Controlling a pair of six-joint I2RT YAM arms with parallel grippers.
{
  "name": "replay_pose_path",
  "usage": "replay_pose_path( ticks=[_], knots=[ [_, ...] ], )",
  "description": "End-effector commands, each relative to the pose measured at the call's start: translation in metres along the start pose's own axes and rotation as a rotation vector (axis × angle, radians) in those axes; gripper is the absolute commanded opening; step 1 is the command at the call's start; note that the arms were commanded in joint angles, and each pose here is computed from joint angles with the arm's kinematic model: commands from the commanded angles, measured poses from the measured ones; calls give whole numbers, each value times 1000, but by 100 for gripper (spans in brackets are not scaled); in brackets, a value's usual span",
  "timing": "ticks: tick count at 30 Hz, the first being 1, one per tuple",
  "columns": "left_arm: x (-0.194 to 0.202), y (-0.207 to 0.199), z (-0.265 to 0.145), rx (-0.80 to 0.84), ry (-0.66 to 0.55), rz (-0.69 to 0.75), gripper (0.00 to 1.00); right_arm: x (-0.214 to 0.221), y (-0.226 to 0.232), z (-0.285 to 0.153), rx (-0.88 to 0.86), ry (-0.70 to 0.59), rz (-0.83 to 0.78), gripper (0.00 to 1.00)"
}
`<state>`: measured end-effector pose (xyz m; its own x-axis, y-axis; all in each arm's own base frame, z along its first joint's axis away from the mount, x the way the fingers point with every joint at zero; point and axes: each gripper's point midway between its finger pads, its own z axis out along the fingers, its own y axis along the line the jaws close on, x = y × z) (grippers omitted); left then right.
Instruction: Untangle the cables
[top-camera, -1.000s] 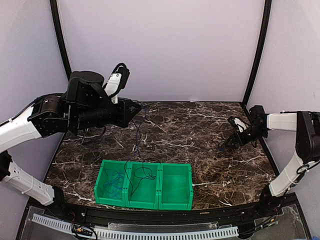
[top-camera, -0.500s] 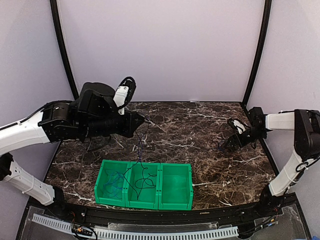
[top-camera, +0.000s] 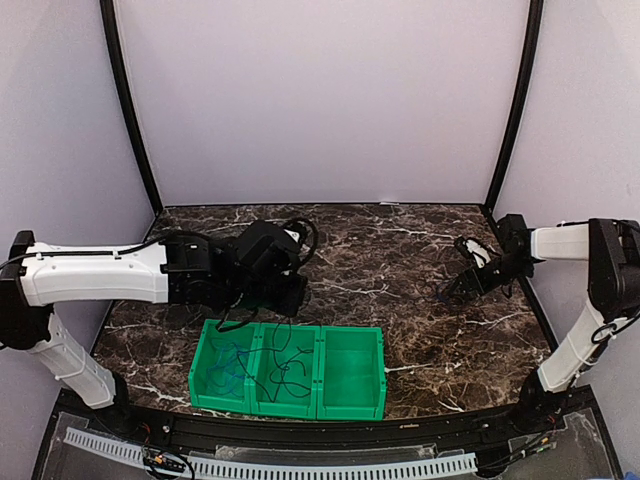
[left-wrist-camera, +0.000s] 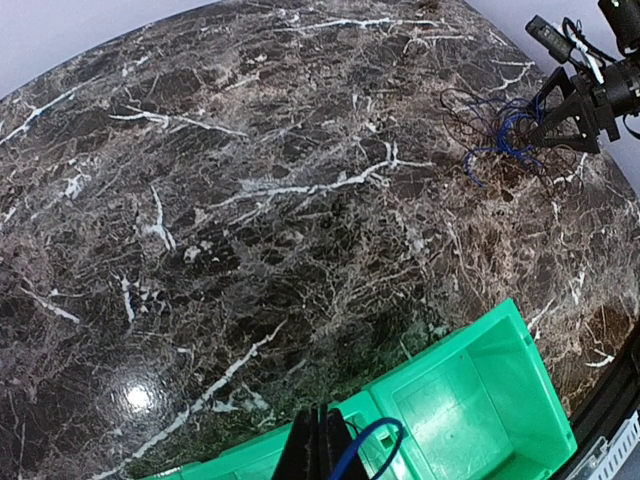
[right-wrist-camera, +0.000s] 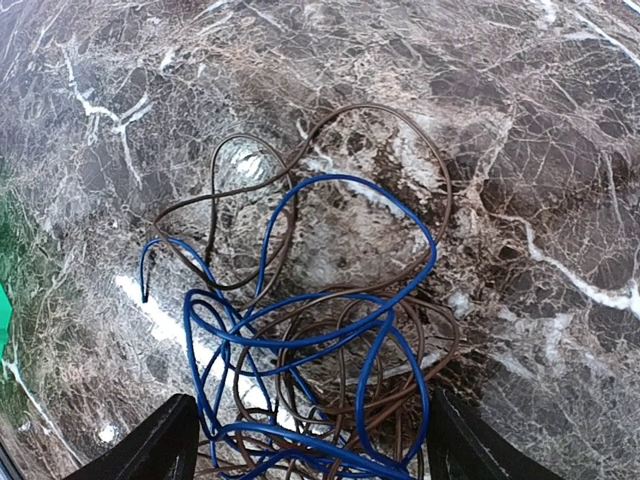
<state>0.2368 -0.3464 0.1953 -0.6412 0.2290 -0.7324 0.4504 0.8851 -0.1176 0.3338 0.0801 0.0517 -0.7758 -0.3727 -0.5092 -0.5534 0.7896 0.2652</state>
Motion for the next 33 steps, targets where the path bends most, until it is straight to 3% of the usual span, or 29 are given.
replay_pose_path(
  ticks=[1, 14, 33],
  knots=[
    [15, -6, 0, 46, 59, -42, 0, -9, 7, -4, -27, -23, -25, 79],
    [96, -8, 21, 121, 295, -109, 0, -47, 74, -29, -126, -139, -257, 78],
    [119, -22, 54, 72, 476, -42, 0, -40, 101, -21, -181, -121, -330, 76]
  ],
)
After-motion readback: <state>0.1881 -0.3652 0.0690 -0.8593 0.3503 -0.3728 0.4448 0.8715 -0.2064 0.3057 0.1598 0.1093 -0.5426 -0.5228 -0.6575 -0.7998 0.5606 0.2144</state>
